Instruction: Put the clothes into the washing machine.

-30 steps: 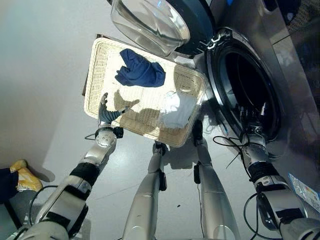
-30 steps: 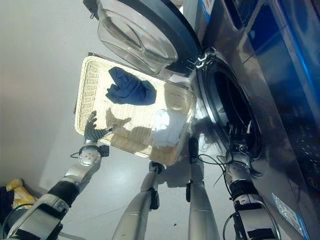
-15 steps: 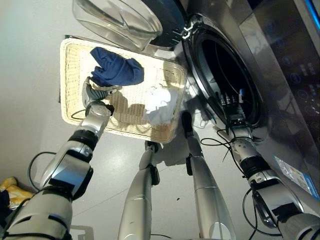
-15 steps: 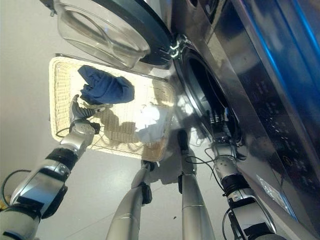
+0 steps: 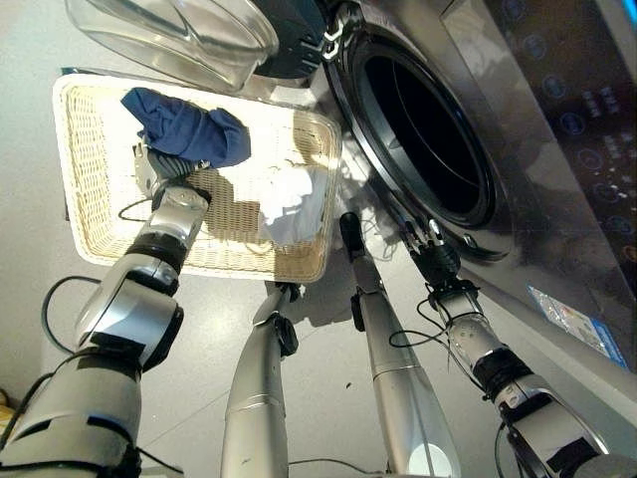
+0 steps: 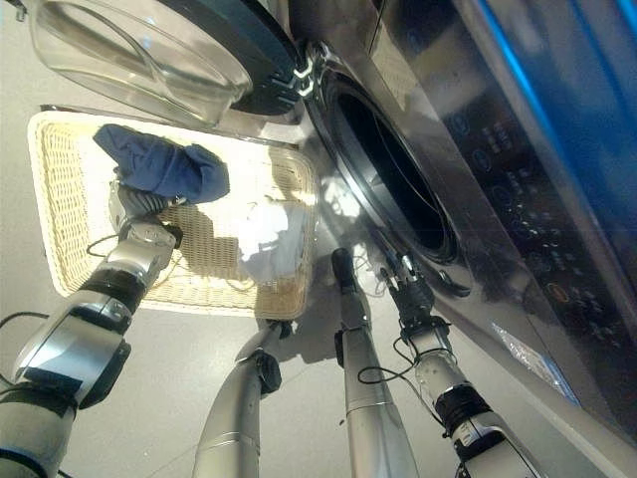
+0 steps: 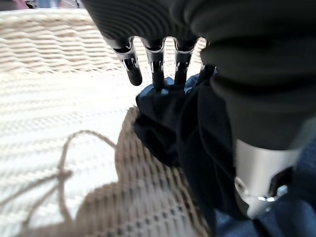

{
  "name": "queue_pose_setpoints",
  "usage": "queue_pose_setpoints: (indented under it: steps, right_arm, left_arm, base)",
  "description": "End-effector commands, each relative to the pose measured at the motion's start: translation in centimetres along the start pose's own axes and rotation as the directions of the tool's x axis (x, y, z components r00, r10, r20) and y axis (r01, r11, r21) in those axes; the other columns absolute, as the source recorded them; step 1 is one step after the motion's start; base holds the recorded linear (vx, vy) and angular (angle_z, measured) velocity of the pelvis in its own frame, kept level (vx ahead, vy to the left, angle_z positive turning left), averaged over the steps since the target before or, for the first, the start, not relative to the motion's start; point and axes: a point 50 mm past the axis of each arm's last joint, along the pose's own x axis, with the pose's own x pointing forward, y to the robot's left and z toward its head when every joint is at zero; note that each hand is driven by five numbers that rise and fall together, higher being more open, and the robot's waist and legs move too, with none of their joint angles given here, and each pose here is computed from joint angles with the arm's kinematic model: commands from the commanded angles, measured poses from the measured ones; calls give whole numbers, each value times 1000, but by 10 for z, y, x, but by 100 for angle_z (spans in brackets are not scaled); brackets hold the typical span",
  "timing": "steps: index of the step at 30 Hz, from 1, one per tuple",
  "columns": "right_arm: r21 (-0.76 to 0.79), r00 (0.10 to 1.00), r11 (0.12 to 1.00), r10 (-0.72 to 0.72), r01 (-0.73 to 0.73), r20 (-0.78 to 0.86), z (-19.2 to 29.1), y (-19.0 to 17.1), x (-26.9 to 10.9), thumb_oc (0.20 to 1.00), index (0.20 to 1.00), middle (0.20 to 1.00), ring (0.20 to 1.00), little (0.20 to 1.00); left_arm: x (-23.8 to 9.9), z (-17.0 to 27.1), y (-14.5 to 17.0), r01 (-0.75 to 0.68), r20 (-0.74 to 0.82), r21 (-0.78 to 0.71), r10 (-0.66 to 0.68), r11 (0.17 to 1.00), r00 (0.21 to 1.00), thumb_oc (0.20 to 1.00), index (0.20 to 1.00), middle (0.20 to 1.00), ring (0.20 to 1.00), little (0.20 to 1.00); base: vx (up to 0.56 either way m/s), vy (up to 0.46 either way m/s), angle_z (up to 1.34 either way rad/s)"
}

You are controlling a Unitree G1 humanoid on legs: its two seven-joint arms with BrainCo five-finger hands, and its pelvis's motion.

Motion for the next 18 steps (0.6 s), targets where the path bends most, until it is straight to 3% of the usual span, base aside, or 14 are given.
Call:
queue_pose_setpoints:
  steps: [1,2,4,5,6,7,9,11,12,15,18]
  right_arm:
    - [-26,996,997,68,-69,-52,-11,7,-8,1000,1000,1000,1000,1000]
    - [-42,993,995,85,-88,-76,-17,10,-10,1000,1000,1000,1000,1000]
    - [-50,990,993,98,-104,-98,-21,13,-11,1000,1000,1000,1000,1000]
    - [-57,989,992,107,-113,-105,-23,15,-12,1000,1000,1000,1000,1000]
    - [-58,987,991,113,-120,-112,-25,16,-12,1000,1000,1000,1000,1000]
    - [-57,987,991,114,-121,-114,-26,17,-12,1000,1000,1000,1000,1000]
    - [-68,982,987,135,-145,-133,-33,21,-14,1000,1000,1000,1000,1000]
    - [-77,979,984,149,-160,-140,-38,25,-16,1000,1000,1000,1000,1000]
    - [-77,979,984,149,-160,-140,-38,25,-16,1000,1000,1000,1000,1000]
    - [-118,972,973,178,-197,-155,-48,37,-20,1000,1000,1000,1000,1000]
    - [-191,968,955,199,-227,-153,-50,42,-23,1000,1000,1000,1000,1000]
  left_arm:
    - [12,7,23,-70,30,-39,71,997,997,1000,1000,1000,1000,1000]
    - [12,18,20,-30,59,-127,38,991,998,1000,1000,1000,1000,1000]
    - [10,26,16,13,77,-195,2,981,997,652,652,652,652,652]
    - [9,31,15,33,92,-258,-10,966,996,398,398,398,398,398]
    - [7,36,12,53,103,-325,-20,944,994,200,200,200,200,200]
    - [7,38,12,59,105,-346,-24,936,994,200,200,200,200,200]
    - [0,53,8,148,171,-610,-53,778,984,200,200,200,200,200]
    - [-6,62,6,194,221,-712,-47,674,974,200,200,200,200,200]
    - [-6,62,6,194,221,-712,-47,674,974,200,200,200,200,200]
    - [-23,68,4,222,271,-854,39,470,962,200,200,200,200,200]
    - [-31,63,3,193,260,-874,92,446,961,200,200,200,200,200]
  base:
    - [6,39,-6]
    - [2,36,-4]
    - [1,20,-2]
    - [0,0,0]
    - [0,0,0]
    - [0,0,0]
    - [0,0,0]
    - [0,0,0]
    - [0,0,0]
    - [-31,-59,0]
    - [-31,-51,4]
